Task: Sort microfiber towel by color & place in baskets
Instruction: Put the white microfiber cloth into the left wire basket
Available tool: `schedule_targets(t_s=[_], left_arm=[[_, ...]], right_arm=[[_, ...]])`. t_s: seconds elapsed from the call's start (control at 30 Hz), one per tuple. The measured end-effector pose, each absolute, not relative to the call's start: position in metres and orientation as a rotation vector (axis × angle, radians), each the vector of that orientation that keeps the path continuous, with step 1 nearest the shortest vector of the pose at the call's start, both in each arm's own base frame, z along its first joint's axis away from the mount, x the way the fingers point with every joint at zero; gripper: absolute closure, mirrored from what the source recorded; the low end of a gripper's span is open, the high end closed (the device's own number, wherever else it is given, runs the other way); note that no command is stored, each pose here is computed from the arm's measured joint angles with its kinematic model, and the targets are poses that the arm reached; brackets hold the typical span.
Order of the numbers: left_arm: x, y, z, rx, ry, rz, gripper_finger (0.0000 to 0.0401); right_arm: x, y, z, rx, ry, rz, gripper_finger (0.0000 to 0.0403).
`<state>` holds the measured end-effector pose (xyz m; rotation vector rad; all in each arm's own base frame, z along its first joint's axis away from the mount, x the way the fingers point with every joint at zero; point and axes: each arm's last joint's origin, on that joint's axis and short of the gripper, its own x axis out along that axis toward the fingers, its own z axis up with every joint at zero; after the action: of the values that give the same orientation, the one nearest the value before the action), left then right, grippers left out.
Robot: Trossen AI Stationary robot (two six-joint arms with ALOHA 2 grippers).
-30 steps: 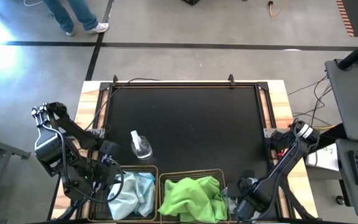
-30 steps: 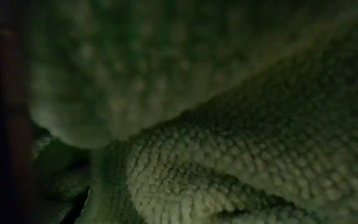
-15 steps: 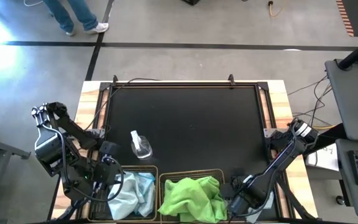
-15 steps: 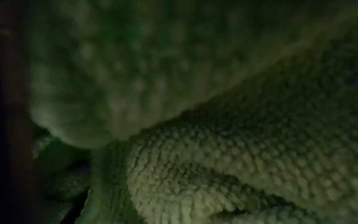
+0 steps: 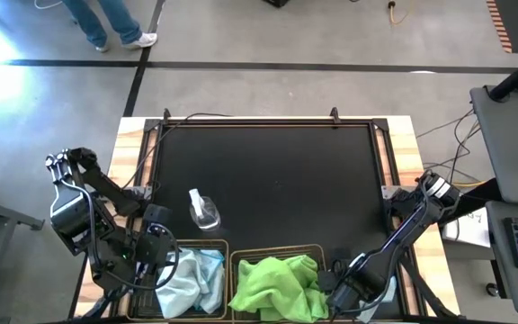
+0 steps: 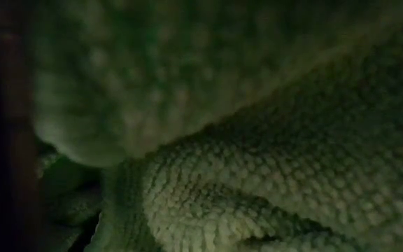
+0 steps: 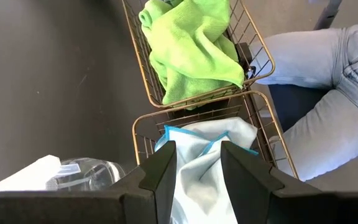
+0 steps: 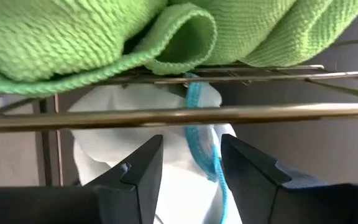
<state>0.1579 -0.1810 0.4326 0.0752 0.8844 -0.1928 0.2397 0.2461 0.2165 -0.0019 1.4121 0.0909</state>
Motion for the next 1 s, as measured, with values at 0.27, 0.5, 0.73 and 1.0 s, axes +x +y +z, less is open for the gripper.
schedule_targets(t_s=[0.27, 0.5, 0.73, 1.0], left_arm=[[0.158, -0.181, 0.433, 0.075, 0.884, -0.193, 0.029], [0.158, -0.181, 0.433, 0.085, 0.883, -0.198, 0.029], [0.158, -0.181, 0.433, 0.099, 0.881, -0.205, 0.029], [0.158, -0.181, 0.433, 0.099, 0.882, -0.205, 0.029]], right_arm=[[0.239, 0.247, 0.217, 0.016, 1.427, 0.111, 0.0301], [0.238, 0.248, 0.217, 0.041, 1.46, 0.143, 0.038], [0.237, 0.247, 0.216, 0.049, 1.474, 0.122, 0.0394], [0.221, 0.23, 0.237, 0.03, 1.528, 0.045, 0.0394]])
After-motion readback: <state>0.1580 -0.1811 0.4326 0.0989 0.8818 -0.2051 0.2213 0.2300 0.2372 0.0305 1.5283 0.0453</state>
